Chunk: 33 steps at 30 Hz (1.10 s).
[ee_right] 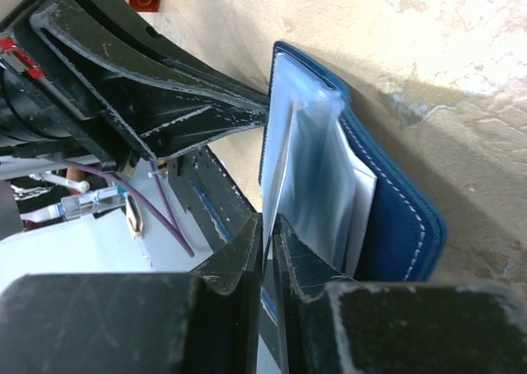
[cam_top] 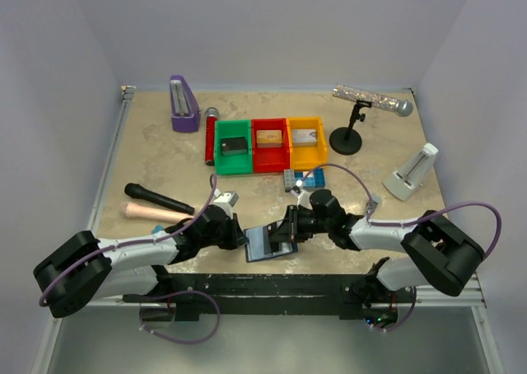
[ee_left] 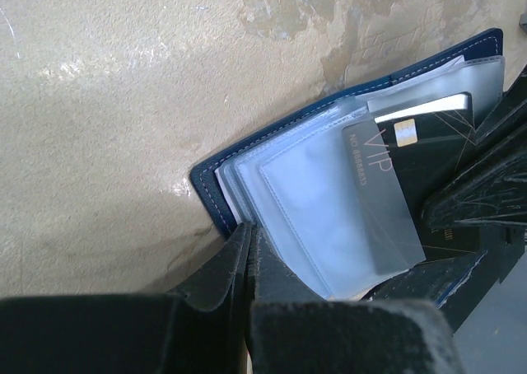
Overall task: Take the credit cards out of the card holder
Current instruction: Remove the credit card from the card holder.
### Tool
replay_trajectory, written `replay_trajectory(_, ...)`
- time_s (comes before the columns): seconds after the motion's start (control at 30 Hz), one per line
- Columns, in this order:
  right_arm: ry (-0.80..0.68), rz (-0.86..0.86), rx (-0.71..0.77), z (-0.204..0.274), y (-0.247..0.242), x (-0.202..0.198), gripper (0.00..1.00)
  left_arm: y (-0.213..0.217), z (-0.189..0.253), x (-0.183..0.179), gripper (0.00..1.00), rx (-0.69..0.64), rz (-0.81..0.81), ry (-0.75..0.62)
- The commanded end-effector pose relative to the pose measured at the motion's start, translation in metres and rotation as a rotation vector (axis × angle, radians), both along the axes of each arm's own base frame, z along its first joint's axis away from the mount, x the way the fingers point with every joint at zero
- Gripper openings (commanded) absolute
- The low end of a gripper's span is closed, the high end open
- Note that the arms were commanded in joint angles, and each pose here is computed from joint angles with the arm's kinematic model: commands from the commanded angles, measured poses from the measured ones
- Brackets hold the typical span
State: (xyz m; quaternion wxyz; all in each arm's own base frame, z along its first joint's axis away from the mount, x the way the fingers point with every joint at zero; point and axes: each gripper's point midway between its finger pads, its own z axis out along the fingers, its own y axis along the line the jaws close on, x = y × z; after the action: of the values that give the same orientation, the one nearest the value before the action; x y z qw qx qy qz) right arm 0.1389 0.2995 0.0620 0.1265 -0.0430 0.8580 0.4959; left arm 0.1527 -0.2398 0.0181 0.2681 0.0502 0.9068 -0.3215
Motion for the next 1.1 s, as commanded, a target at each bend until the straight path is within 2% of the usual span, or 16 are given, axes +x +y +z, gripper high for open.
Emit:
replay_trajectory(0.0, -0.032, -0.009, 0.01, 0.006, 0.0, 0.006, 0.11, 0.024, -0.024, -0.01, 0.0, 0.109, 0.018, 0.04)
replay_trajectory(0.2, -0.023, -0.009, -0.007, 0.005, 0.0, 0.006, 0.0, 0.024, -0.023, -0.011, 0.0, 0.106, 0.016, 0.038)
replay_trajectory(0.7, -0.022, -0.076, -0.119, 0.003, -0.021, 0.01, 0.0, 0.021, -0.011, -0.008, 0.0, 0.079, 0.011, 0.006)
replay_trajectory(1.0, -0.146, -0.093, -0.176, 0.031, -0.041, 0.012, 0.0, 0.013, 0.004, -0.001, 0.0, 0.042, 0.013, -0.023)
replay_trajectory(1.07, -0.184, -0.083, -0.172, 0.043, -0.044, 0.011, 0.0, 0.009, 0.011, 0.0, 0.09, 0.024, 0.004, -0.033)
